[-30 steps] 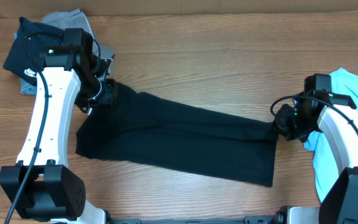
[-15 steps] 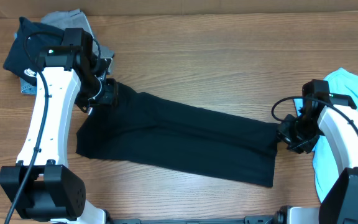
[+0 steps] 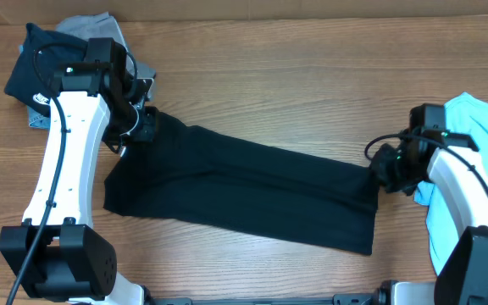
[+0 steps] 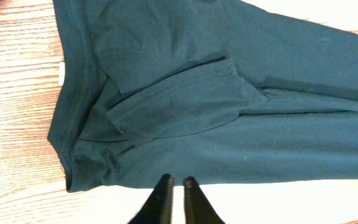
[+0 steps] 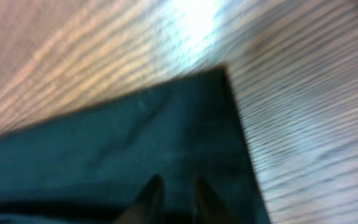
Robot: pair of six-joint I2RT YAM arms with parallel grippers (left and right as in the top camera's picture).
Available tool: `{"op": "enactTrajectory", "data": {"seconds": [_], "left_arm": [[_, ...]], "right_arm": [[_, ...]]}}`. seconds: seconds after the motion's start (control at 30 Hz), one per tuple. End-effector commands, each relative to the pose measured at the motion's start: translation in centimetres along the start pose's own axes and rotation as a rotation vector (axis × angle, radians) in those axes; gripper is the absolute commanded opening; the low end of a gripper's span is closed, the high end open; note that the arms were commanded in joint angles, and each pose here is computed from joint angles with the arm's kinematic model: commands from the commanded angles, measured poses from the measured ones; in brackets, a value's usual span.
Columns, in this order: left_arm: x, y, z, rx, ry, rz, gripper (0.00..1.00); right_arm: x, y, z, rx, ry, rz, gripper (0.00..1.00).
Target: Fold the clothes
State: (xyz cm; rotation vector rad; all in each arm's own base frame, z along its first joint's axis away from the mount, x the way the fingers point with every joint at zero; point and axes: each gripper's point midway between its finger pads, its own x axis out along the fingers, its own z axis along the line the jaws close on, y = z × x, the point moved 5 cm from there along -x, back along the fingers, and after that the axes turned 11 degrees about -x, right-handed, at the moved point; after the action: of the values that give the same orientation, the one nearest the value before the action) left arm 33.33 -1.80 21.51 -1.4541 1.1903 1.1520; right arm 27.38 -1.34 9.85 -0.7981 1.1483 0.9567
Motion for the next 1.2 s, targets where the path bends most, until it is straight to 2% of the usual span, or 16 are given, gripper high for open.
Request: {"op": "enactTrajectory", "data": {"seconds": [0.0, 0.1, 0.17, 0.33, 0.4, 0.47, 0.57, 0.63, 0.77, 0.9, 1.0, 1.03, 1.1, 1.17], "left_arm": [[0.2, 0.1, -0.3, 0.019, 0.012, 0.007, 0.06], [0.2, 0.1, -0.3, 0.02, 0.012, 0.008, 0.06], [0.2, 0.1, -0.3, 0.019, 0.012, 0.008, 0.07], [0.2, 0.1, -0.5, 0.02, 0.025, 0.008, 0.13], [0.3, 0.0, -0.7, 0.021, 0.041, 0.008, 0.17], [0.5, 0.1, -1.2, 0.03, 0.06, 0.012, 0.23], [1.5, 0.4, -2.5, 0.077, 0.122, 0.023, 0.28], [2.8, 0.7, -3.5, 0.121, 0.161, 0.029, 0.28], [6.2, 1.3, -4.7, 0.174, 0.176, 0.024, 0.17], [9.9, 1.2, -5.5, 0.224, 0.19, -0.042, 0.1], [12.2, 1.4, -5.3, 0.236, 0.197, -0.089, 0.12], [12.9, 1.7, -5.1, 0.226, 0.194, -0.085, 0.13], [13.8, 2.8, -4.5, 0.213, 0.18, -0.049, 0.07], [14.7, 4.1, -3.1, 0.176, 0.106, 0.001, 0.04]], "right_arm": [[2.1, 3.1, -0.5, 0.074, -0.008, 0.104, 0.1], [2.8, 4.8, -1.3, 0.145, 0.015, 0.166, 0.04], [2.5, 4.8, -1.6, 0.157, 0.023, 0.174, 0.04], [-0.4, 1.7, -2.2, 0.149, -0.012, 0.055, 0.06], [-1.2, 0.8, -2.5, 0.129, -0.047, 0.022, 0.17], [-1.3, 0.7, -3.0, 0.129, -0.061, 0.02, 0.36], [-1.0, 1.1, -3.8, 0.141, -0.057, 0.033, 0.46], [-0.6, 1.4, -4.1, 0.149, -0.055, 0.041, 0.48], [0.3, 2.2, -4.3, 0.157, -0.063, 0.071, 0.49], [0.9, 2.4, -4.4, 0.162, -0.062, 0.085, 0.5], [1.0, 2.2, -4.4, 0.16, -0.066, 0.078, 0.49], [1.0, 2.2, -4.4, 0.16, -0.066, 0.079, 0.5], [1.0, 2.3, -4.4, 0.161, -0.066, 0.082, 0.5], [1.0, 2.4, -4.3, 0.162, -0.068, 0.087, 0.5]]}}
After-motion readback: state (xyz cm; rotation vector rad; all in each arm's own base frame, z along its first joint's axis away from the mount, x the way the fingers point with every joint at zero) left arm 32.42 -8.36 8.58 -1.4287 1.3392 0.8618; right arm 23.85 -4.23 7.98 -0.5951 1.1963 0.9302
